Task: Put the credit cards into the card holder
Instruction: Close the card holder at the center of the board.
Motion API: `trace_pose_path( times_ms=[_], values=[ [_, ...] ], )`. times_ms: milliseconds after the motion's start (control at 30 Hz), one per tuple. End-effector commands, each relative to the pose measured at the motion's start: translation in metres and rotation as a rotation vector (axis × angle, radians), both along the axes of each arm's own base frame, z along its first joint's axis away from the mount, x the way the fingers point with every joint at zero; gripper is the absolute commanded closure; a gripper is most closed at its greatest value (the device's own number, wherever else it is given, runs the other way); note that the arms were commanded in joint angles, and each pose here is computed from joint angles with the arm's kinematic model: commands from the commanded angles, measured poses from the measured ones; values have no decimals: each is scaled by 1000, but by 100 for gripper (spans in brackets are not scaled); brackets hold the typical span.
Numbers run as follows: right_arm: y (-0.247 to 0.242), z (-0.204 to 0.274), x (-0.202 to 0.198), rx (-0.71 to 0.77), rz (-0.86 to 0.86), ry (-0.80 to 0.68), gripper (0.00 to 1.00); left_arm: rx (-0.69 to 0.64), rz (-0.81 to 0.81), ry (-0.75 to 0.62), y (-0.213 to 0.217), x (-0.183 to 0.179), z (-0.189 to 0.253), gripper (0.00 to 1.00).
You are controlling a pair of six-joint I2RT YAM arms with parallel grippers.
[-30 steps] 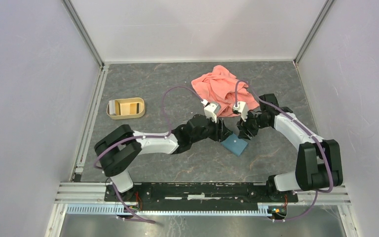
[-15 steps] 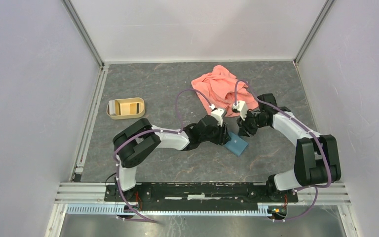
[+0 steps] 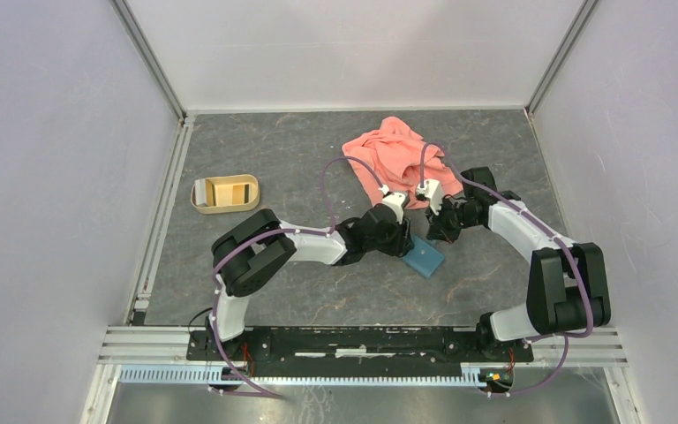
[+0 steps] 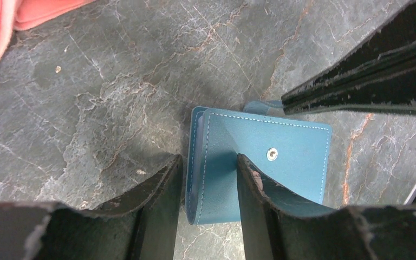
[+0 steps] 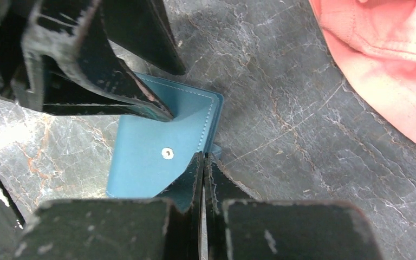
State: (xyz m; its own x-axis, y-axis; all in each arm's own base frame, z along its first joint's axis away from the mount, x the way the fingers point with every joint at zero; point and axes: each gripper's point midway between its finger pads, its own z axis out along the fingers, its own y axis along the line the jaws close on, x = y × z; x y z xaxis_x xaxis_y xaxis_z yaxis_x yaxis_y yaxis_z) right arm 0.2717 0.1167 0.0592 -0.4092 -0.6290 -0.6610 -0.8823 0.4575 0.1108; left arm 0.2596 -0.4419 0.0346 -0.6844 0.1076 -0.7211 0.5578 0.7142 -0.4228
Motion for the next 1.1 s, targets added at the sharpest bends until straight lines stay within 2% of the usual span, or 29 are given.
trace_pose_path(
  times_ms=[0, 300, 433, 700, 1067],
  values=[
    [10, 11, -5, 63, 9, 15, 98, 116, 10, -16, 10, 5, -23, 52],
    [6, -9, -20, 40, 11, 85, 85, 150, 28, 3, 17, 4, -34, 54],
    [2, -6, -17, 21, -6, 55, 74, 153, 28, 6, 17, 4, -36, 56],
    [-8, 14, -4, 21, -42, -39, 62, 164, 27, 18, 18, 2, -41, 59],
    [-7, 8, -10, 34, -21, -5, 64, 161, 22, 21, 18, 1, -40, 59]
  ],
)
